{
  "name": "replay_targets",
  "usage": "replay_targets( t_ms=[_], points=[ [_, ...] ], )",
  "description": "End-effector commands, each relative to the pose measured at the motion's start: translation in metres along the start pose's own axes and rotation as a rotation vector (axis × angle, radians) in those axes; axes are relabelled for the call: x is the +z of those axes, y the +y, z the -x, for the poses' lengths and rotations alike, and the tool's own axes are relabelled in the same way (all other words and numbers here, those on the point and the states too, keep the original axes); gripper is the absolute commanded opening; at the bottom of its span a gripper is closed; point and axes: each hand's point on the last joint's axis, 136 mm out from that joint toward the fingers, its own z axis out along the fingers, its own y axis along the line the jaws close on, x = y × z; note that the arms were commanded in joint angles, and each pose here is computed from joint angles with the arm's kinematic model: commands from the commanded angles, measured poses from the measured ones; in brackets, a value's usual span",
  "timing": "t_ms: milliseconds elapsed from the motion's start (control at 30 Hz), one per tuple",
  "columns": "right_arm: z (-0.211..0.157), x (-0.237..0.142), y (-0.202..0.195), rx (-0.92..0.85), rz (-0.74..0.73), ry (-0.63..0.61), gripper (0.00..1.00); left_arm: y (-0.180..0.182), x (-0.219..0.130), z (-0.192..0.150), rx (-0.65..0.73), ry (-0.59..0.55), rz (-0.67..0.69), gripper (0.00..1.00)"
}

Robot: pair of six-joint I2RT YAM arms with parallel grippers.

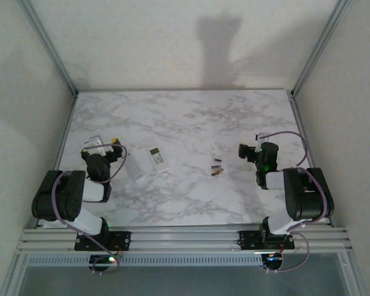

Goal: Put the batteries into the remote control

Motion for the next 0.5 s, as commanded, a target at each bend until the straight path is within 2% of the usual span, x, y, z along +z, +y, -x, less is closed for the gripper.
replay_targets(
  t_ms=[0,467],
  points=[
    [0.0149,0.0009,0.0008,-0.019,0.008,-0.042,0.99,-0.0030,0.0009,0.0162,-0.011,-0.056,-0.016,0.99],
    [0.0155,0.0008,0.0011,-0.018,0.008,-0.044,0.99,-0.0027,0.0007,0.0154,-0.011,-0.054,-0.015,0.99]
  ],
)
